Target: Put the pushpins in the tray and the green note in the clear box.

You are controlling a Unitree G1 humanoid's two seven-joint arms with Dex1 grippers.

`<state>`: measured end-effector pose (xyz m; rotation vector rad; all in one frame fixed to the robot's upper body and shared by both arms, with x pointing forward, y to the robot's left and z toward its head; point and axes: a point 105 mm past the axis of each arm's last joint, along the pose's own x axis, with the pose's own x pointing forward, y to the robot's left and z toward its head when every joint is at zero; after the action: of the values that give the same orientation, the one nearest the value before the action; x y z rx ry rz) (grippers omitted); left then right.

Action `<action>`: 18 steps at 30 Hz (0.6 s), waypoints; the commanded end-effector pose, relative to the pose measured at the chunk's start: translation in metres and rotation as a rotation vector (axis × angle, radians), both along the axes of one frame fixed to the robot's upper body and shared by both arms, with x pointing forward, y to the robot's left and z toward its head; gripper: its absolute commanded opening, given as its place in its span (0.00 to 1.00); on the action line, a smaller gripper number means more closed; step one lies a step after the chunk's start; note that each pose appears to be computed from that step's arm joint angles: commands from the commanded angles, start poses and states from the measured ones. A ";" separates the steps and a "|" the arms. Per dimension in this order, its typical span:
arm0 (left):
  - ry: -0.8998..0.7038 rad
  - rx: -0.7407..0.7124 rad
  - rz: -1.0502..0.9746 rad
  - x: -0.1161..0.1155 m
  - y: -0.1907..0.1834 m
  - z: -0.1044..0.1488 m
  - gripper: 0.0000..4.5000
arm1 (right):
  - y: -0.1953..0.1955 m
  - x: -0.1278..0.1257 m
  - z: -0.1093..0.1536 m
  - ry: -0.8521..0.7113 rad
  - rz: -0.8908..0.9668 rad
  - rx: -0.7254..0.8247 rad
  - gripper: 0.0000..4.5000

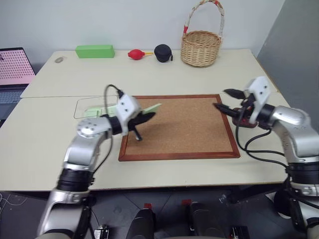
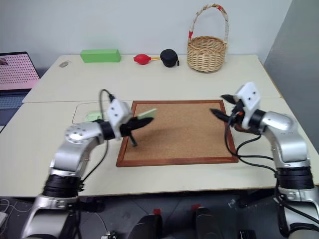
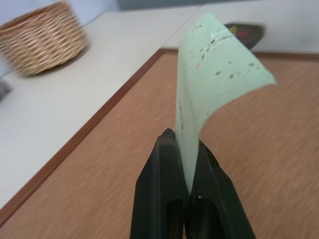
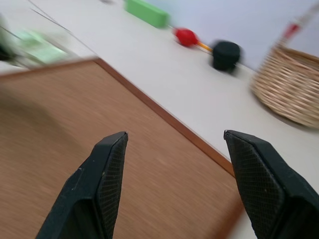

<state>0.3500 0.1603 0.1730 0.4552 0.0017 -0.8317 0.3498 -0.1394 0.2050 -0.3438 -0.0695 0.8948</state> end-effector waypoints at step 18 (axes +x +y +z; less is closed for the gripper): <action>-0.036 0.256 0.521 0.044 0.139 0.018 0.00 | 0.137 -0.028 0.007 0.001 0.364 0.094 0.73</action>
<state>0.3887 0.2992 0.1851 0.6451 0.2014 -0.3154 0.3264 -0.0077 0.1953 -0.2223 -0.1044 1.2436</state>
